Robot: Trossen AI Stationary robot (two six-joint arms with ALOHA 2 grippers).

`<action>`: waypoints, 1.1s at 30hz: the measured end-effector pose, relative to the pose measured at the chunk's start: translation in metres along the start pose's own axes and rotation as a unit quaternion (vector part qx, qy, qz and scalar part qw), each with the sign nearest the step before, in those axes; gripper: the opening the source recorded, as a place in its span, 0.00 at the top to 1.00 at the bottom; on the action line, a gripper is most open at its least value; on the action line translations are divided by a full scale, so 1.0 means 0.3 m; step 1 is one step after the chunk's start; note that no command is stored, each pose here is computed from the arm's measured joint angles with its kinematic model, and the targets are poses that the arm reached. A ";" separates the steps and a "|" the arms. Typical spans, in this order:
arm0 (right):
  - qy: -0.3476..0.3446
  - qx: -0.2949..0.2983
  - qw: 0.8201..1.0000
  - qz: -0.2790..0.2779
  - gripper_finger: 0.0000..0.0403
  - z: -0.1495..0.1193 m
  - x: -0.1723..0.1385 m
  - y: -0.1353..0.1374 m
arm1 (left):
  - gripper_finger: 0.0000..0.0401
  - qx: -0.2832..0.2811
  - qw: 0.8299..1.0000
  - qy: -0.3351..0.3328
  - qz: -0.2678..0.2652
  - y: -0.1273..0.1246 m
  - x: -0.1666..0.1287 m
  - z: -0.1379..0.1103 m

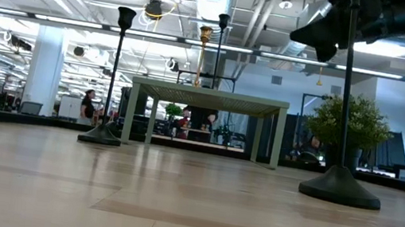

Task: Pick & Place candle stick holders
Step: Put the gold candle holder on the shelf

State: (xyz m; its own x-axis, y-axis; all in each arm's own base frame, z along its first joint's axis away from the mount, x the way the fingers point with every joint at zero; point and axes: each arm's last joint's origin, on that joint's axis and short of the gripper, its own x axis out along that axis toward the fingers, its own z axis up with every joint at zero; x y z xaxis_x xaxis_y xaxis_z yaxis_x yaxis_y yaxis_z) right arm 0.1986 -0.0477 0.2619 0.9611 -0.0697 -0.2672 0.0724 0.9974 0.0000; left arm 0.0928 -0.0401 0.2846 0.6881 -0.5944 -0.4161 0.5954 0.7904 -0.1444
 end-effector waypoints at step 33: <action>-0.031 0.001 0.997 0.076 1.00 0.018 0.035 0.106 | 0.99 -0.013 0.999 0.015 -0.036 0.014 0.244 -0.335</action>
State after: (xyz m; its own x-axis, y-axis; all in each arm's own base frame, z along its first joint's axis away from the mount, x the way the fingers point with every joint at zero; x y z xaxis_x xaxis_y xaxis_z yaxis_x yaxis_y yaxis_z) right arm 0.2124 -0.0167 0.2645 0.9755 0.0815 -0.2043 -0.0752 0.9964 0.0383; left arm 0.1040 -0.0654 0.1635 0.6308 -0.6455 -0.4306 0.6315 0.7496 -0.1984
